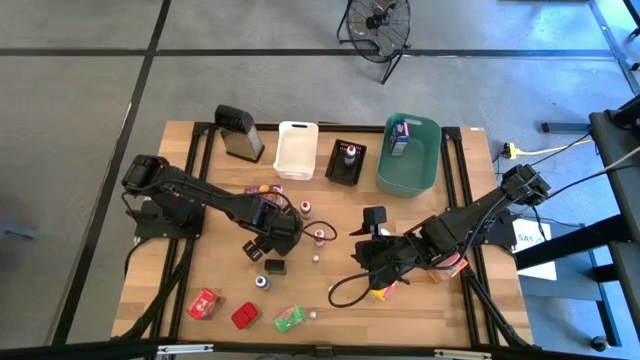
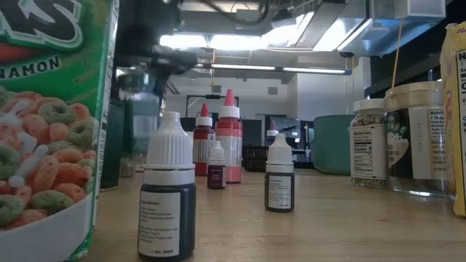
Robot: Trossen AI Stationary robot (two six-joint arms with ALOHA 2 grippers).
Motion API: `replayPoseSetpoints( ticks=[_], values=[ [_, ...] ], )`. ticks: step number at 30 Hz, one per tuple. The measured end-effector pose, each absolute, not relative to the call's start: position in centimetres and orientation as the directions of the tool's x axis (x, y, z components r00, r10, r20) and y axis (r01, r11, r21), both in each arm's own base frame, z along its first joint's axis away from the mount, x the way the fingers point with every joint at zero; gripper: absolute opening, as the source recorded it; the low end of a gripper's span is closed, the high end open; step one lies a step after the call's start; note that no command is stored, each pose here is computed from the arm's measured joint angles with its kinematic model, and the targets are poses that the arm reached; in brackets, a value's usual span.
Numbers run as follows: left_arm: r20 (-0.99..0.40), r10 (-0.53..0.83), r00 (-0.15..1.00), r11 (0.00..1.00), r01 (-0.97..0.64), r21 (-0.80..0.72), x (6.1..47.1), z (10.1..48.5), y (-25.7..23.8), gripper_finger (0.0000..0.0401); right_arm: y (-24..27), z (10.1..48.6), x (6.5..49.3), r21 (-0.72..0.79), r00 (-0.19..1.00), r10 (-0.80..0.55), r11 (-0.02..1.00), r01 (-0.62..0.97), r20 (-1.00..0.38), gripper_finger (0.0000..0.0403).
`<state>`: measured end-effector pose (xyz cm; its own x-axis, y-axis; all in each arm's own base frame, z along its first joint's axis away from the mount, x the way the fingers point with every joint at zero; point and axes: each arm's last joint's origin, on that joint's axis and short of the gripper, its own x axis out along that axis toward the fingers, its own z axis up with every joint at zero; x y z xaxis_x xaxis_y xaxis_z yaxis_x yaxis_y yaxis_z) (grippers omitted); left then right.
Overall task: Pick & Place Kitchen Items
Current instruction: Put the green seasoning bottle into the white bin
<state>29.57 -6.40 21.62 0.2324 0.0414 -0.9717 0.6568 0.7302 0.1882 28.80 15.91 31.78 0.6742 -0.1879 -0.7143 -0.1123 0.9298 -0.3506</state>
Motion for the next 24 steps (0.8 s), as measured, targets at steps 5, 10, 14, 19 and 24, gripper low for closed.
replayPoseSetpoints(
  ticks=[5, 10, 14, 19, 24],
  values=[
    [-0.972, 0.103, 0.210, 0.768, 0.605, 0.212, 29.7, 24.3, -6.3, 0.0199, 16.0, 31.7, 28.8, -0.325, 0.665, -0.155, 0.936, -0.139, -0.731, 0.0250],
    [-0.978, 0.077, 0.195, 0.800, 0.573, 0.177, 30.0, 27.4, -5.4, 0.0199, 16.0, 31.7, 28.8, -0.323, 0.665, -0.151, 0.935, -0.144, -0.732, 0.0250],
    [-0.976, 0.090, 0.199, 0.840, 0.512, 0.182, 30.3, 30.0, -3.1, 0.0200, 16.1, 31.8, 28.8, -0.322, 0.668, -0.149, 0.936, -0.143, -0.729, 0.0250],
    [-0.963, 0.117, 0.242, 0.889, 0.407, 0.210, 30.4, 33.4, 1.1, 0.0199, 16.1, 31.8, 28.8, -0.323, 0.668, -0.148, 0.935, -0.145, -0.729, 0.0250],
    [-0.935, 0.177, 0.308, 0.931, 0.257, 0.261, 29.9, 35.6, 6.8, 0.0199, 16.1, 31.8, 28.8, -0.325, 0.668, -0.148, 0.934, -0.148, -0.729, 0.0250]
  ],
)
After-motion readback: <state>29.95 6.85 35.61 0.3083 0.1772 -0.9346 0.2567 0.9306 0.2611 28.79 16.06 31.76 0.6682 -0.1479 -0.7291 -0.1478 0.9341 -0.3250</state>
